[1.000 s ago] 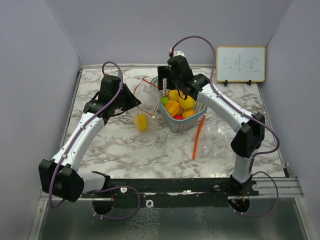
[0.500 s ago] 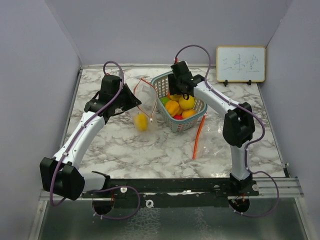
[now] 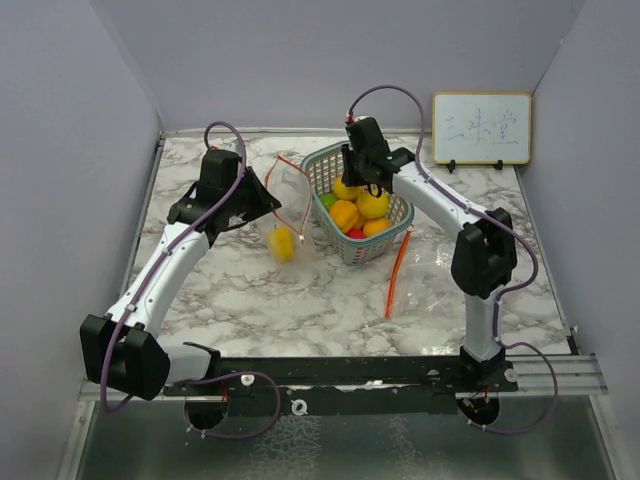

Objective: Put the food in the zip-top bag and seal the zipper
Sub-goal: Pick up the fake fruit from the bin, then place the fake fruit in the zipper food storage bag.

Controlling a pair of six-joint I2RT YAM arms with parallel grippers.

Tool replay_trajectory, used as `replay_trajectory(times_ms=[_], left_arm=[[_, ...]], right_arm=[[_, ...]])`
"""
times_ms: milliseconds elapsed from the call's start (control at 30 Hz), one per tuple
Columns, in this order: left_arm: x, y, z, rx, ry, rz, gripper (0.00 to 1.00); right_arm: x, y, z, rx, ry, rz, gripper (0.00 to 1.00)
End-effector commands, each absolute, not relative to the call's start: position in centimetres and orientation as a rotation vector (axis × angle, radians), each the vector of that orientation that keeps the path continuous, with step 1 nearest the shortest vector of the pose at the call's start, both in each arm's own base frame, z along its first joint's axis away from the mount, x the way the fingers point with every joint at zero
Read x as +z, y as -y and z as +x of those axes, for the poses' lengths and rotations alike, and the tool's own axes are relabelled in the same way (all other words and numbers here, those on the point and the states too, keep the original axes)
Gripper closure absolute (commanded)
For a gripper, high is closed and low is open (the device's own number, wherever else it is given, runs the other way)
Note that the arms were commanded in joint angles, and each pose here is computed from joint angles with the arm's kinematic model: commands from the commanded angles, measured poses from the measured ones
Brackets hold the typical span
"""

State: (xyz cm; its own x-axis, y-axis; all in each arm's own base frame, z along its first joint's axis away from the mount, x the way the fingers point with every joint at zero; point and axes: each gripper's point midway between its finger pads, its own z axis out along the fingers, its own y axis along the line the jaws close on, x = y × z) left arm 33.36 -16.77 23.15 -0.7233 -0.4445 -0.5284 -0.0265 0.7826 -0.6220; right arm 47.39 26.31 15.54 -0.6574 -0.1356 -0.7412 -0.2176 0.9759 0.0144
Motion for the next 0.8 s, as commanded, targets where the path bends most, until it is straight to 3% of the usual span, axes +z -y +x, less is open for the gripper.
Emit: replay_trajectory(times_ms=[0, 367, 567, 767], left_arm=[[23.6, 16.7, 33.5, -0.799, -2.249, -0.319, 1.00], [22.6, 16.7, 33.1, -0.806, -2.258, -0.329, 1.00], [23.0, 17.1, 33.2, -0.838, -2.247, -0.329, 1.00], [23.4, 17.4, 32.9, -0.871, -2.238, -0.335, 1.00]], right_arm=[[25.7, -28.7, 45.5, 0.397, -2.084, -0.332, 0.97], [37.0, -33.1, 36.4, 0.980, -1.780, -0.552, 0.98], [35.9, -36.9, 33.3, 1.334, -1.740, -0.605, 0.98], [32.9, -38.9, 33.3, 1.406, -1.806, -0.544, 0.97]])
